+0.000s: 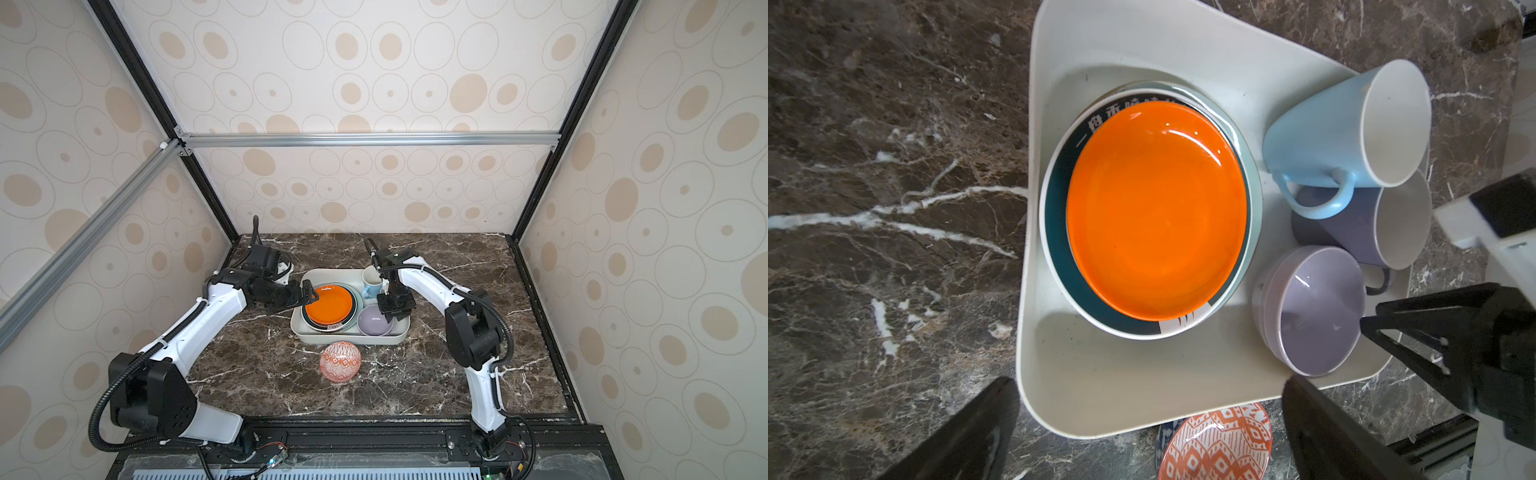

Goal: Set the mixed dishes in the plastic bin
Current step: 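Move the right gripper down to the orange-patterned bowl's rim, then close the right gripper on the orange-patterned bowl's rim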

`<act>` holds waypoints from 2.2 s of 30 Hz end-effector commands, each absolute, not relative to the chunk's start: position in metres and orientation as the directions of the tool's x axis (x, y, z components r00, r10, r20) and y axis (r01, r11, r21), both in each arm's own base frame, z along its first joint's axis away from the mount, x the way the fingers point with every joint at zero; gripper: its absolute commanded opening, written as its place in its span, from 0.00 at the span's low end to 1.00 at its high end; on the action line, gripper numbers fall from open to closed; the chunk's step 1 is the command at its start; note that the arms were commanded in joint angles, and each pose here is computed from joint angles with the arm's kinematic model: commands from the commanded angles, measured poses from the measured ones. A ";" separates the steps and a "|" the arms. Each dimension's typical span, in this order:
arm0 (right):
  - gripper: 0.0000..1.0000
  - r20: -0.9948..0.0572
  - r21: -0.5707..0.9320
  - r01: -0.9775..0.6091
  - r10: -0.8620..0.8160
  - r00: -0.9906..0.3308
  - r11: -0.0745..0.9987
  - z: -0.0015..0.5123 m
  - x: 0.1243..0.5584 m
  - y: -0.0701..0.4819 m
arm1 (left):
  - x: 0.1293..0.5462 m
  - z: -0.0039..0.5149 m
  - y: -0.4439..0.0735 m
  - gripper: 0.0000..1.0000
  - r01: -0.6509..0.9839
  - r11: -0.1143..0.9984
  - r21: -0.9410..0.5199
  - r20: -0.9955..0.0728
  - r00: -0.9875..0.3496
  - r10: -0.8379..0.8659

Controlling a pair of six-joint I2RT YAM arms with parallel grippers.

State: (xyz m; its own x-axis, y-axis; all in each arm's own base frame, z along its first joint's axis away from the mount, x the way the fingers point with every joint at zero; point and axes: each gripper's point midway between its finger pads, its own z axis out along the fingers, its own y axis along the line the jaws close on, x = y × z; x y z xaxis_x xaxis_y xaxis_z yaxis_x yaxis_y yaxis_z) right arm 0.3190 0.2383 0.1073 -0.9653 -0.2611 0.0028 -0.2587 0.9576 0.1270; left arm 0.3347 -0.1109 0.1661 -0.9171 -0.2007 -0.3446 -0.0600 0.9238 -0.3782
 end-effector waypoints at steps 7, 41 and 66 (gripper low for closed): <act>0.55 -0.060 0.188 -0.307 -0.302 -0.952 0.933 0.160 0.266 0.275 | 0.304 0.171 -0.102 0.99 -0.047 0.923 -0.382 -0.369 -0.908 -0.199; 0.46 0.054 0.223 -0.313 -0.332 -0.942 0.923 0.053 0.193 0.340 | 0.218 0.198 -0.097 0.99 -0.029 0.870 -0.493 -0.427 -0.863 -0.270; 0.07 0.005 0.192 -0.393 -0.402 -0.916 0.899 0.128 0.223 0.329 | 0.291 0.217 -0.104 0.99 0.010 0.896 -0.443 -0.491 -0.840 -0.233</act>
State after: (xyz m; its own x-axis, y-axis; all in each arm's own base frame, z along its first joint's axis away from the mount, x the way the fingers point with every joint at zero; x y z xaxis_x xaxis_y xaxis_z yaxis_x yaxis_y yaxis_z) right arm 0.2146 0.3394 0.0906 -0.9140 -0.4035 0.0431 -0.3906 0.9035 0.1767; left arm 0.2701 -0.1049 0.1919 -0.8799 -0.2491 -0.4046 -0.0412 0.8883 -0.4574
